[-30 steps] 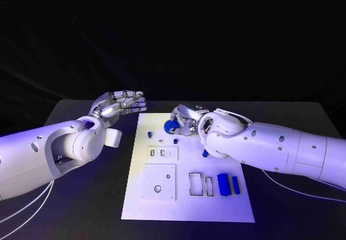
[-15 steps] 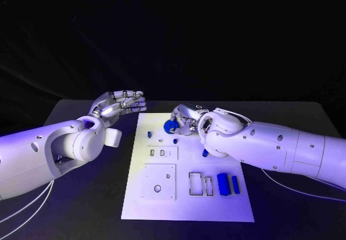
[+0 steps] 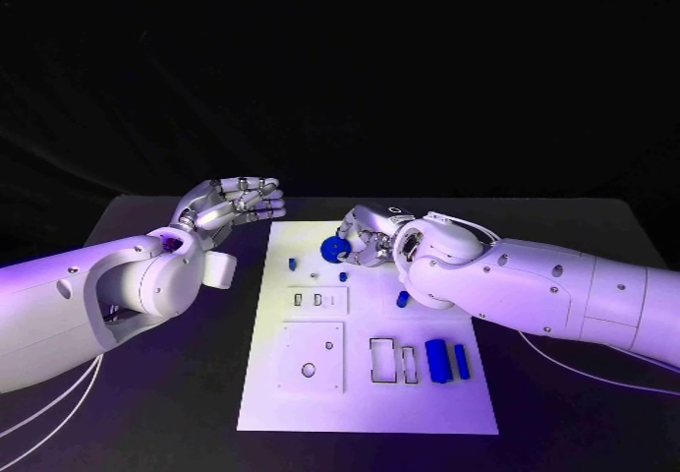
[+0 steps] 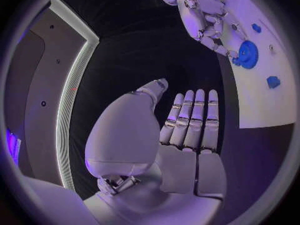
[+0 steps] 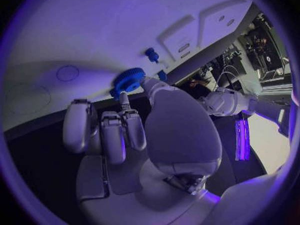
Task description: Assemble the parts on the task board
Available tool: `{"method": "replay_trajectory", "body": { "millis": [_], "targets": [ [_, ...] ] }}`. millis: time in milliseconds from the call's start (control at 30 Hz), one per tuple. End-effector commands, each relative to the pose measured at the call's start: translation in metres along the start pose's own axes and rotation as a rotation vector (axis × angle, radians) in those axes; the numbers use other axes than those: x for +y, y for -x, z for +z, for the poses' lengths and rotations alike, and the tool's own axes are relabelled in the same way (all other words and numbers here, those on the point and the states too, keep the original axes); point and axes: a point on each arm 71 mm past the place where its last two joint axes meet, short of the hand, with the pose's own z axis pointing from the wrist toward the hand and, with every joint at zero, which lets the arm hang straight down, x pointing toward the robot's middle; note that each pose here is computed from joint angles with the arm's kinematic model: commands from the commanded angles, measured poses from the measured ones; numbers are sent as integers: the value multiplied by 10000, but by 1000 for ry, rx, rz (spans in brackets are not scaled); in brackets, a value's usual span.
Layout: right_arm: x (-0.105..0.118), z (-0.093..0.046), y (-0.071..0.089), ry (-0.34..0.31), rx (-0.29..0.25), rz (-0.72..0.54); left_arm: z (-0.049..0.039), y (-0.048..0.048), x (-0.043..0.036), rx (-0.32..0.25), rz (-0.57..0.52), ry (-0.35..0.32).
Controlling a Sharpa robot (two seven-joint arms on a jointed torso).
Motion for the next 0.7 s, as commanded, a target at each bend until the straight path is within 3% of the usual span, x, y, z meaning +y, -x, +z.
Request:
{"method": "replay_trajectory", "body": {
  "millis": [33, 167, 500, 700],
  "targets": [
    [10, -23, -19, -2, 21, -13, -3, -24, -15, 17, -9, -6],
    [-11, -60, 6, -3, -6, -8, -7, -19, -16, 16, -9, -6],
    [-256, -288, 268, -23, -162, 25, -11, 14, -18, 9, -6, -7],
    [-567, -531, 504, -84, -121, 96, -2, 18, -12, 8, -5, -6]
  ]
}}
